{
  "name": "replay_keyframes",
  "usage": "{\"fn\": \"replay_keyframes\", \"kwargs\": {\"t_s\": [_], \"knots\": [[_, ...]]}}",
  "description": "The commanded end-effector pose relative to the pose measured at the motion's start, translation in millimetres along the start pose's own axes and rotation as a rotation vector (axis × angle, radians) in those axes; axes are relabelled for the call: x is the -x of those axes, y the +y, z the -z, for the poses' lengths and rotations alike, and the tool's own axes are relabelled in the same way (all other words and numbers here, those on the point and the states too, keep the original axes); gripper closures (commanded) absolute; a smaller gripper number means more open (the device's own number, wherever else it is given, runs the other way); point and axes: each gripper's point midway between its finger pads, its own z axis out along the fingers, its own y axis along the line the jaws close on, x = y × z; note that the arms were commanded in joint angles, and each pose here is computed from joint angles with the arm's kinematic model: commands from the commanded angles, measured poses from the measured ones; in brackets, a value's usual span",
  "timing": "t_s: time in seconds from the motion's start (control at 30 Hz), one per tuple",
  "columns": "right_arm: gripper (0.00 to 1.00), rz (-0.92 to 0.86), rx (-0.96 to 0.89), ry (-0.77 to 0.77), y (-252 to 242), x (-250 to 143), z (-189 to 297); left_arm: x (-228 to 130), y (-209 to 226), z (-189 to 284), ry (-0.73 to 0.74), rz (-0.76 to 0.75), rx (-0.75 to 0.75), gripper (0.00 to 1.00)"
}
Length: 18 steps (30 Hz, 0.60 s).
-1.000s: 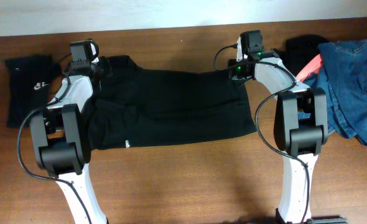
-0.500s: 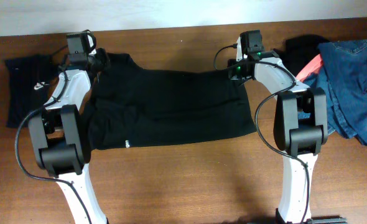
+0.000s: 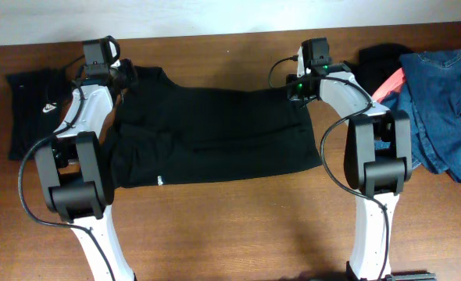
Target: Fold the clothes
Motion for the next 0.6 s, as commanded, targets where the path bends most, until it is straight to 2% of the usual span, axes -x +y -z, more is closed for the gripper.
{"fn": "replay_keyframes", "kwargs": {"t_s": [0.0, 0.23, 0.57], "knots": [[0.96, 0.027, 0.011, -0.080, 7, 27, 35, 24, -10, 18, -0.052, -0.018, -0.025, 0.99], [0.96, 0.058, 0.026, -0.089, 11, 30, 46, 33, -13, 42, -0.052, -0.018, -0.025, 0.99], [0.96, 0.081, 0.072, -0.081, 19, 29, 48, 27, -12, 51, -0.012, -0.015, -0.015, 0.99]]}}
